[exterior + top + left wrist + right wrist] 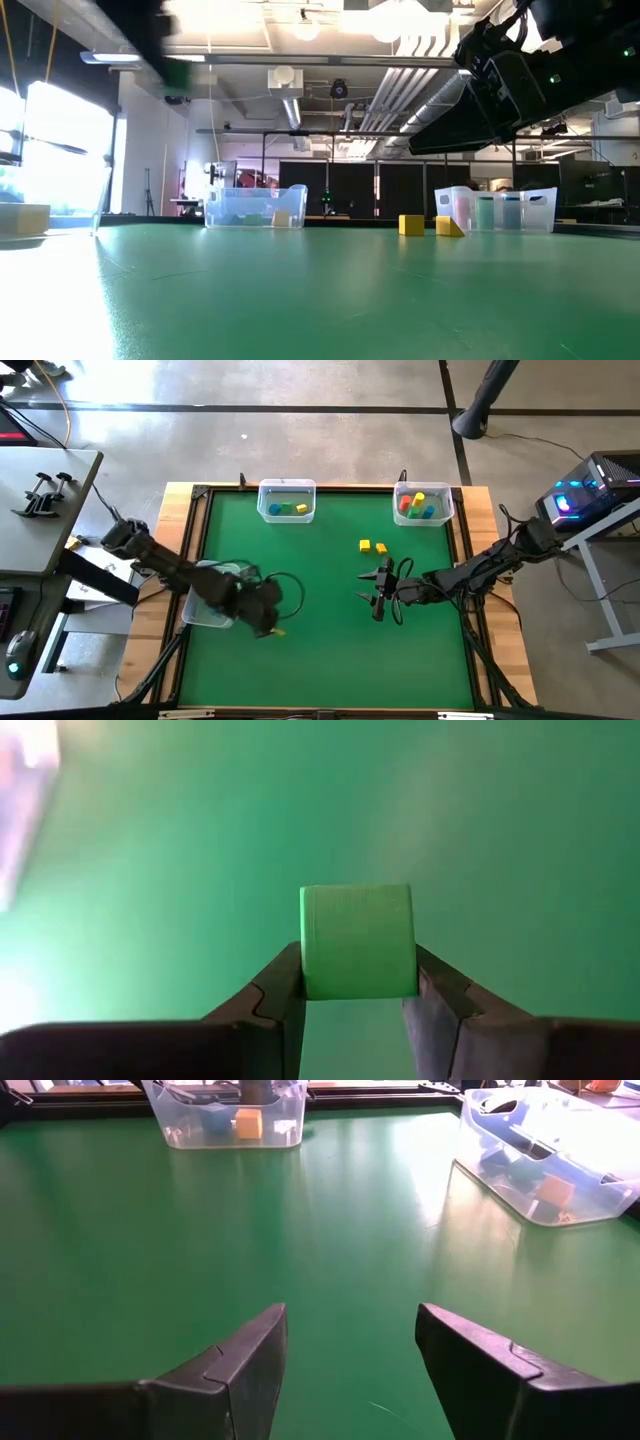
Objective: Sort blocks by size
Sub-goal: Put the green square block into the bottom transparent bin
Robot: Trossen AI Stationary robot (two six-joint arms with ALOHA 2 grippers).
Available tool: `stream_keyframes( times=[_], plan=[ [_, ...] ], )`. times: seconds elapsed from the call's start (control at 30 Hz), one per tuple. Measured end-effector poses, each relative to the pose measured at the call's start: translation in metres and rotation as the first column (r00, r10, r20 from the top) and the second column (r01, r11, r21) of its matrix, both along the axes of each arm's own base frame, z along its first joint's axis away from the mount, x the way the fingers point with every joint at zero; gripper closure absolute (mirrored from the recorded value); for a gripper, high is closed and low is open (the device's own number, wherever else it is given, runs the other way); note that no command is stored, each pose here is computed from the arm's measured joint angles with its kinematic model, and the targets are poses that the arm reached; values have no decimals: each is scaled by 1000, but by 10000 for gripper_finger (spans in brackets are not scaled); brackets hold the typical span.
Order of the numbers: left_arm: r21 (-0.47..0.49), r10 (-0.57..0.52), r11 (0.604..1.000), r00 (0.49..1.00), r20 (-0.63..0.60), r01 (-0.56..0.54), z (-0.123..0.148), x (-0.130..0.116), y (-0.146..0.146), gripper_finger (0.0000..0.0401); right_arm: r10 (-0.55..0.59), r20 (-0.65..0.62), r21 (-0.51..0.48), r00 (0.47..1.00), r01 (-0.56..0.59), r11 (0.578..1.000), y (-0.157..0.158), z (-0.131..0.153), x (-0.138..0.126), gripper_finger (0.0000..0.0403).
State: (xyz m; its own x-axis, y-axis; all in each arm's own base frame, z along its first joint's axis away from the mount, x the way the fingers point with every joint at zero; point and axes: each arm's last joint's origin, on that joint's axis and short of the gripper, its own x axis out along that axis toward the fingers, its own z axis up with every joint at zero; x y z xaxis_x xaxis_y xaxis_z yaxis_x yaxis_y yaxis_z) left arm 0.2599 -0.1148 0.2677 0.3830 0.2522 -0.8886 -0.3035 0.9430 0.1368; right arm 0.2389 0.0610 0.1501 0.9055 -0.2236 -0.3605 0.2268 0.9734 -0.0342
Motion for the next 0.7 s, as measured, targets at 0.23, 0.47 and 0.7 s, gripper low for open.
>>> stream_keyframes(
  times=[0.23, 0.47, 0.7],
  plan=[
    [-58, 336, 924, 873, -353, -379, -5, -53, -10, 298, -1, 7, -3, 1000, 1, 1000, 0, 1, 0, 181],
    [-68, 468, 846, 798, -379, -529, -7, -89, 18, 298, -1, 10, -3, 1000, 1, 1000, 0, 1, 0, 181],
    [-79, 607, 725, 689, -395, -684, -35, -125, 54, 298, 7, 8, -3, 1000, -7, 1000, 0, 1, 0, 181]
  ],
)
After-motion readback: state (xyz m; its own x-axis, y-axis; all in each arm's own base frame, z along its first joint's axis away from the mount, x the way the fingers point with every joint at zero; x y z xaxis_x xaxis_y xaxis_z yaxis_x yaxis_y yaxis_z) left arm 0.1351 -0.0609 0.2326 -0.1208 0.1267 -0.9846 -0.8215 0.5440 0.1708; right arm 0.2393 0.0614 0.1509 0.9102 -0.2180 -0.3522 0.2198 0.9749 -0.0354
